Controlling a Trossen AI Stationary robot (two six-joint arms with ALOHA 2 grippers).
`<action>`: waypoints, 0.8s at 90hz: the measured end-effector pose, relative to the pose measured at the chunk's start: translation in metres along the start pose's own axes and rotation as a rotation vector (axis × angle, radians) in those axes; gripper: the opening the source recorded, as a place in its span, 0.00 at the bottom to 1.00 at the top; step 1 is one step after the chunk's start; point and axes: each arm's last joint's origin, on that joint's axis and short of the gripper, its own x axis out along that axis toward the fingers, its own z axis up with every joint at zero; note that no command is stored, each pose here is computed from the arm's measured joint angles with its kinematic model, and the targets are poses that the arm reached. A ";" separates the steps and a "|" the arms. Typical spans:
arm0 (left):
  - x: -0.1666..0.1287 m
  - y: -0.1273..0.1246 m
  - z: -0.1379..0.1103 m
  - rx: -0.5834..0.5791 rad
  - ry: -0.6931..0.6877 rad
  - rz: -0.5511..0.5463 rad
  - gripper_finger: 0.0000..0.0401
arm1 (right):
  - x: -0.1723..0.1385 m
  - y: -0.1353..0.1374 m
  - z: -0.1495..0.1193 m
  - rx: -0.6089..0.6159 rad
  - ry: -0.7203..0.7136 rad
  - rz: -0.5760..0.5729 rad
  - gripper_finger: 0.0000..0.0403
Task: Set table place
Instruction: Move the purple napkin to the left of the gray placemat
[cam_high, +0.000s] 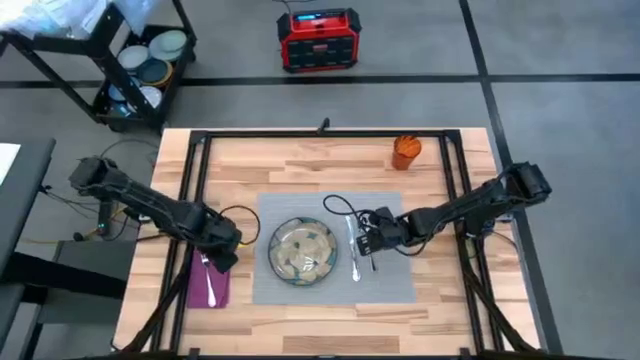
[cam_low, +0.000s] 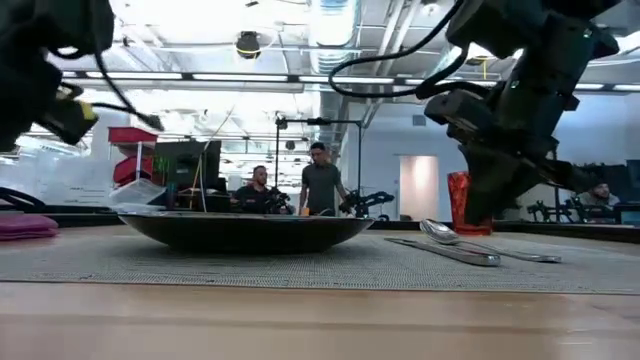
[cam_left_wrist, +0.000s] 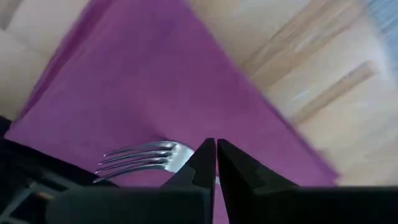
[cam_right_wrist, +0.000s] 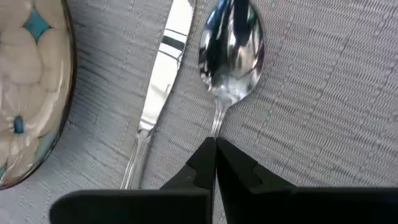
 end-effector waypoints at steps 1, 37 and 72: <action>0.001 -0.001 0.000 0.003 0.001 0.003 0.00 | 0.000 0.000 0.001 -0.002 0.002 0.003 0.00; 0.033 -0.025 0.020 0.074 0.039 0.016 0.00 | -0.020 -0.004 0.016 -0.027 -0.022 0.032 0.00; 0.026 -0.013 0.055 0.072 -0.068 -0.055 0.00 | -0.023 -0.007 0.017 -0.029 -0.036 0.008 0.00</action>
